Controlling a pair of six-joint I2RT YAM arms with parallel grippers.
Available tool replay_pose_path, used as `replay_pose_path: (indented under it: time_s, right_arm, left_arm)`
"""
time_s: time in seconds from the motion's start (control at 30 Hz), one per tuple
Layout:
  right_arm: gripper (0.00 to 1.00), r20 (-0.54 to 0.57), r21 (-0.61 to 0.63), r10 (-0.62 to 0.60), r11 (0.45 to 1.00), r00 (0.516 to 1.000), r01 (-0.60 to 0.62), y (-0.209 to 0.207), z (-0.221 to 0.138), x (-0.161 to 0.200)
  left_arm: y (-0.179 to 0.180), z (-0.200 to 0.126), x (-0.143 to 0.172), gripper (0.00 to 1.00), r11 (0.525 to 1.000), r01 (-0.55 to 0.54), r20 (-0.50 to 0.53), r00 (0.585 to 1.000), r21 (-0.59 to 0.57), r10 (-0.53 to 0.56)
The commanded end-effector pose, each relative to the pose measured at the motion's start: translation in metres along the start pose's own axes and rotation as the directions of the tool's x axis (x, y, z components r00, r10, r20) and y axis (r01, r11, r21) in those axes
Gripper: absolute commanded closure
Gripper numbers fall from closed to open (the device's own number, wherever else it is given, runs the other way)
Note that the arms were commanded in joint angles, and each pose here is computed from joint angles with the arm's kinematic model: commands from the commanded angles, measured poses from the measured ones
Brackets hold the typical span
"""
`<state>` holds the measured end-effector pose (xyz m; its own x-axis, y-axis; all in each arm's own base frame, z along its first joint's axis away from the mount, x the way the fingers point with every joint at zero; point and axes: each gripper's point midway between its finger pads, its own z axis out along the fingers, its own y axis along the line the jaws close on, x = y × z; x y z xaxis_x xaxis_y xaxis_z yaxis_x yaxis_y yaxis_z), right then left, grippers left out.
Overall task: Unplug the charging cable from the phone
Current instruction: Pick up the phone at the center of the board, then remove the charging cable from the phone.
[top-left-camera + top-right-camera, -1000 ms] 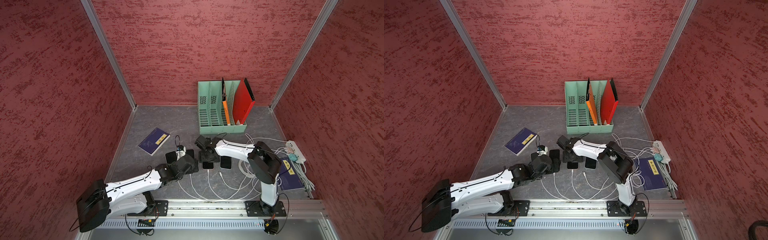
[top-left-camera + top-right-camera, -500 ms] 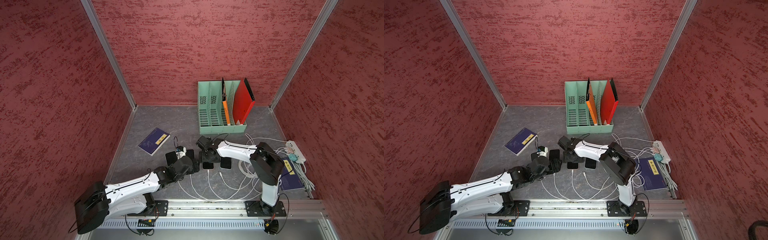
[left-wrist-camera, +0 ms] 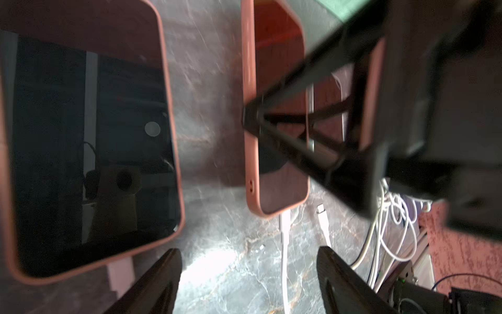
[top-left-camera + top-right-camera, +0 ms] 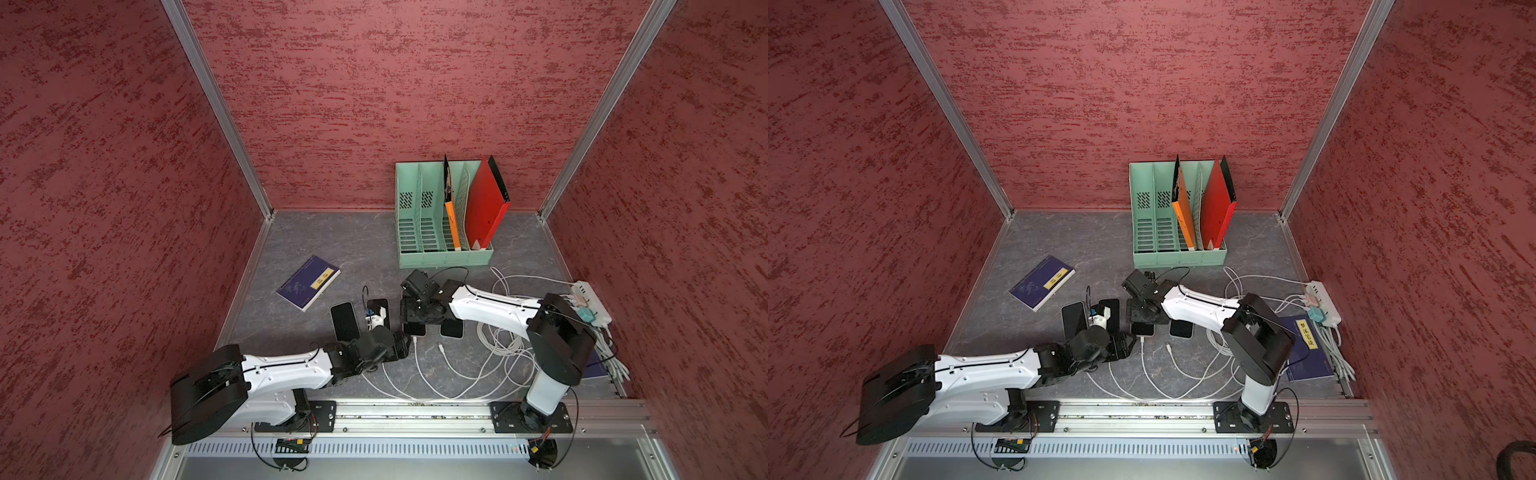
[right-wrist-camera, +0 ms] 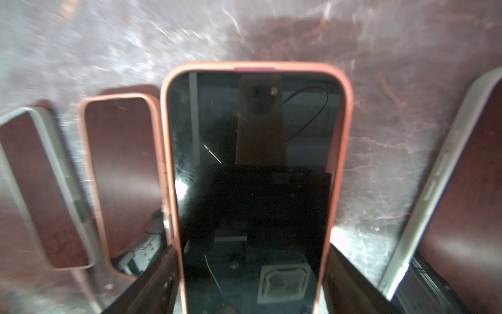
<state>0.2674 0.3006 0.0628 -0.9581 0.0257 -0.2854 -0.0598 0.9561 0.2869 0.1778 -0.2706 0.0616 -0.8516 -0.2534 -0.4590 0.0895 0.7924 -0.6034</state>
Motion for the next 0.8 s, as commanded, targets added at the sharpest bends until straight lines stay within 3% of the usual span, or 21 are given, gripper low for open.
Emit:
replay_pose_path:
  time_s: [0.0, 0.3, 0.57, 0.77]
  right_arm:
    - [0.93, 0.09, -0.083, 0.032, 0.996, 0.995, -0.024, 0.017, -0.023, -0.021]
    - [0.93, 0.126, -0.123, 0.06, 0.991, 0.99, -0.044, 0.021, -0.043, -0.026]
    - [0.92, 0.125, -0.147, 0.069, 0.988, 0.99, -0.05, 0.021, -0.051, -0.023]
    - [0.92, 0.132, -0.15, 0.072, 0.987, 0.989, -0.051, 0.019, -0.055, -0.023]
  left_arm:
    - [-0.019, 0.001, -0.003, 0.22, 0.998, 0.002, 0.035, 0.999, 0.065, -0.005]
    - [-0.023, -0.014, 0.004, 0.29, 0.992, -0.026, 0.105, 0.994, 0.127, 0.012]
    - [-0.037, 0.0, 0.011, 0.45, 0.99, -0.077, 0.061, 0.996, 0.116, 0.07]
    - [-0.04, 0.005, 0.013, 0.63, 0.99, -0.087, 0.051, 0.995, 0.111, 0.082]
